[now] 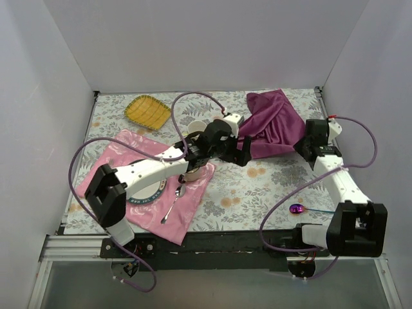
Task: Fold the napkin, place the utensils inside, and roll it up
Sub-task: Move the napkin to the centre of the board
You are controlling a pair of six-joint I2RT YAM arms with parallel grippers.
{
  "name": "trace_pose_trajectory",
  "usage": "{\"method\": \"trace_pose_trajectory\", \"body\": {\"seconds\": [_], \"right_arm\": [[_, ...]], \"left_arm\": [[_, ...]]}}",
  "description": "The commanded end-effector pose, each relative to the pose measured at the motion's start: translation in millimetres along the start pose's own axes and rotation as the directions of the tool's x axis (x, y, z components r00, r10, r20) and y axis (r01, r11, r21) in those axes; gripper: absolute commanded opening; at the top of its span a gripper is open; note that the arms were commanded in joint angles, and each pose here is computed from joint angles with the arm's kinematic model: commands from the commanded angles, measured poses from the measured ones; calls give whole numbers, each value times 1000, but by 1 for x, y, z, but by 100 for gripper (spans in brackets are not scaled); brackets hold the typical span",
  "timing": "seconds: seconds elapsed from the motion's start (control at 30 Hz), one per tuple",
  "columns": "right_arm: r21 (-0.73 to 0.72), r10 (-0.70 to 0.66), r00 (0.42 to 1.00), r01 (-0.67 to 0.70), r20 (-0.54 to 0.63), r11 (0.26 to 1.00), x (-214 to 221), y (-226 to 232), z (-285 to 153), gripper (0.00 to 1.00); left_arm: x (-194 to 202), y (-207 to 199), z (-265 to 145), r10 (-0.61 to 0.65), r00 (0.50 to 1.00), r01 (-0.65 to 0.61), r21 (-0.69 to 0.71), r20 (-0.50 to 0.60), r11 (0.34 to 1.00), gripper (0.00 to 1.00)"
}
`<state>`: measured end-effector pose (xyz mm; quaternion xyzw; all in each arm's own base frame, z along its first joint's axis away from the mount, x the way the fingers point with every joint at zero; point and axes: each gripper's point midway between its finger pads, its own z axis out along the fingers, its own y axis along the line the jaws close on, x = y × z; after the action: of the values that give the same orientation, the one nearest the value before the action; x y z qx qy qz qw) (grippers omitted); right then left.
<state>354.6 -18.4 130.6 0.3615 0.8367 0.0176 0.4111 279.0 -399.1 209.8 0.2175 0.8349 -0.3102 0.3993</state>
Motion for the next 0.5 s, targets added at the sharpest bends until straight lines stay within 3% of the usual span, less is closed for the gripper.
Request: {"method": "trace_pose_trajectory", "body": {"seconds": [0.0, 0.1, 0.23, 0.3, 0.47], "right_arm": [[149, -96, 995, 97, -12, 984, 19, -61, -15, 1], [160, -89, 996, 92, -27, 983, 27, -73, -21, 1], [171, -72, 997, 73, -13, 983, 22, -85, -27, 1], [166, -65, 998, 64, -1, 984, 19, -89, -31, 1], [145, -67, 998, 66, 2, 987, 19, -91, -31, 4]], "left_arm": [[31, 17, 36, -20, 992, 7, -100, -123, 995, 87], [56, 29, 65, 42, 979, -75, -163, -199, 984, 86], [76, 72, 86, 90, 965, -179, -368, -246, 912, 84], [81, 81, 86, 96, 961, -197, -399, -258, 896, 73], [77, 82, 76, 91, 975, -168, -403, -202, 899, 71]]}}
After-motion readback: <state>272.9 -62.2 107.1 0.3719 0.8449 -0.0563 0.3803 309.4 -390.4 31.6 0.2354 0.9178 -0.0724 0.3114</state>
